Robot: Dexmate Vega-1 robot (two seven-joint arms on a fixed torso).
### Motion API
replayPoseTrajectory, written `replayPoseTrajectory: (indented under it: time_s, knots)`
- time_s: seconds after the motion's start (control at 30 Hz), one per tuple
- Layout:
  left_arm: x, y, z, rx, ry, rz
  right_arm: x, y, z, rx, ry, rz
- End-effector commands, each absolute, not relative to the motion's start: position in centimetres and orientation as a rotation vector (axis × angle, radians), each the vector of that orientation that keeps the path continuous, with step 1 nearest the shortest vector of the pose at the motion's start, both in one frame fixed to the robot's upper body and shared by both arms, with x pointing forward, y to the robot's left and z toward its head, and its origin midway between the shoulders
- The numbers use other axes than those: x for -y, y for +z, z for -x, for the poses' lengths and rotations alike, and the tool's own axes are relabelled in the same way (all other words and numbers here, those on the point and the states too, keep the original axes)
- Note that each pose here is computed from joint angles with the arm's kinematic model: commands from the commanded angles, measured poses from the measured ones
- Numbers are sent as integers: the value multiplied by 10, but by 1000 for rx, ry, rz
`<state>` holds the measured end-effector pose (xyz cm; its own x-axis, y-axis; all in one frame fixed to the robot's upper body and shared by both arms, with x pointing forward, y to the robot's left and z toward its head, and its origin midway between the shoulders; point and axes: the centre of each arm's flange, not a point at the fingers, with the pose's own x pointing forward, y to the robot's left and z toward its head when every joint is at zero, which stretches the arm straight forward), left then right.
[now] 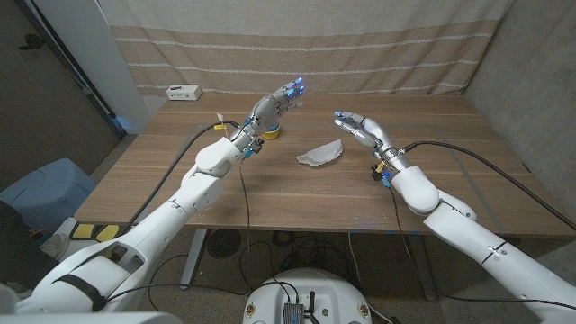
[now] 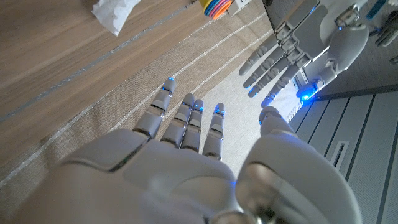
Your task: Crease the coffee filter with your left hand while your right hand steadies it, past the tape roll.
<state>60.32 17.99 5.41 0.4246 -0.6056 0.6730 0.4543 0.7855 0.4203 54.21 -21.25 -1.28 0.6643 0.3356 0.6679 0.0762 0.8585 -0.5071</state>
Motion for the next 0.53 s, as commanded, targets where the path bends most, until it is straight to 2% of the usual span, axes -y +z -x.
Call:
replayPoseTrajectory:
  time_s: [0.03, 0.2, 0.4, 0.53]
  knots:
    - [-209, 38, -615, 904, -630, -101, 221, -14, -543, 856, 117, 297]
    - [-220, 32, -619, 890, -633, -80, 234, -16, -545, 871, 96, 146]
    - [-236, 24, -625, 866, -615, -62, 250, -12, -544, 895, 5, 87]
    - [-242, 18, -633, 821, -595, -29, 243, -16, -545, 930, 1, 17]
